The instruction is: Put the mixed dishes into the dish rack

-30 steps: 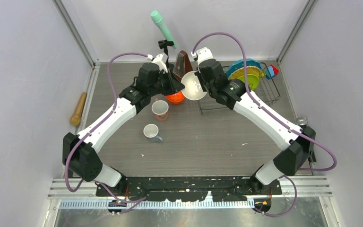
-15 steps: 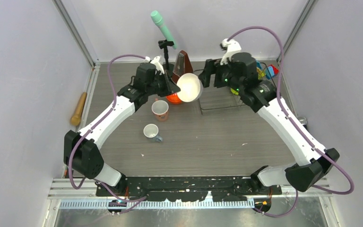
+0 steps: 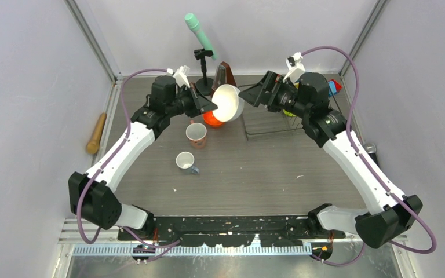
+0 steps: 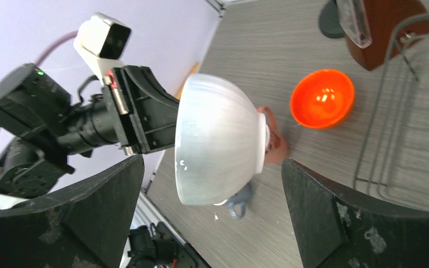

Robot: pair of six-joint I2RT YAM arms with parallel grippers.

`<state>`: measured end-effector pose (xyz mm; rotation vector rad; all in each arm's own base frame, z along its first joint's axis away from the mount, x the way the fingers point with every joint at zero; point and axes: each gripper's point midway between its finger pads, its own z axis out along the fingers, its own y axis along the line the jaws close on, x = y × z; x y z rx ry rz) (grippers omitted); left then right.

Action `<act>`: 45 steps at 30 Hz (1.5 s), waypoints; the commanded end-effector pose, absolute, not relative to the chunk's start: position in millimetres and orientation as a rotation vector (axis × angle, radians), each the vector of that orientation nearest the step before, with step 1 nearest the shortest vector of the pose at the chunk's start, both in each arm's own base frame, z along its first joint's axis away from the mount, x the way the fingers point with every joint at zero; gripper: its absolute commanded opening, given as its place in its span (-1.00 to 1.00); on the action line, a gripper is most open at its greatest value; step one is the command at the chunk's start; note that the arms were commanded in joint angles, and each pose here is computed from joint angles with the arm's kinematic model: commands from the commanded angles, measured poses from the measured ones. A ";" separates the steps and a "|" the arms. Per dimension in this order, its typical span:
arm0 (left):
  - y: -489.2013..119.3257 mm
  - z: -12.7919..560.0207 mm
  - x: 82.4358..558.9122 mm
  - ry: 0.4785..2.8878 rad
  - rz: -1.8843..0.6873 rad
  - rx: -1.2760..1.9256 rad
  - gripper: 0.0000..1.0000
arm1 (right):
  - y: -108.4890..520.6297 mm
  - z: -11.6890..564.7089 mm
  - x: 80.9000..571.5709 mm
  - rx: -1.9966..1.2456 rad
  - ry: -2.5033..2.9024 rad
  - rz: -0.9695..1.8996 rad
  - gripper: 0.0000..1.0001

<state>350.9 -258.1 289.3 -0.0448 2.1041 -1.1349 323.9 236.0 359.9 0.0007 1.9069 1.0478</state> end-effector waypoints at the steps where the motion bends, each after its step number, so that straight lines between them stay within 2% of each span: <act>1: -256.2 350.4 335.8 1.916 -1.245 0.008 -1.00 | 241.3 419.5 308.8 -0.048 1.725 1.169 0.99; 13: -260.6 366.5 322.5 1.897 -1.312 0.058 -1.00 | 240.7 411.3 293.6 -0.138 1.707 1.172 0.99; 45: -272.2 377.8 320.4 1.866 -1.434 0.071 -1.00 | 263.0 379.9 296.1 -0.160 1.812 1.308 0.99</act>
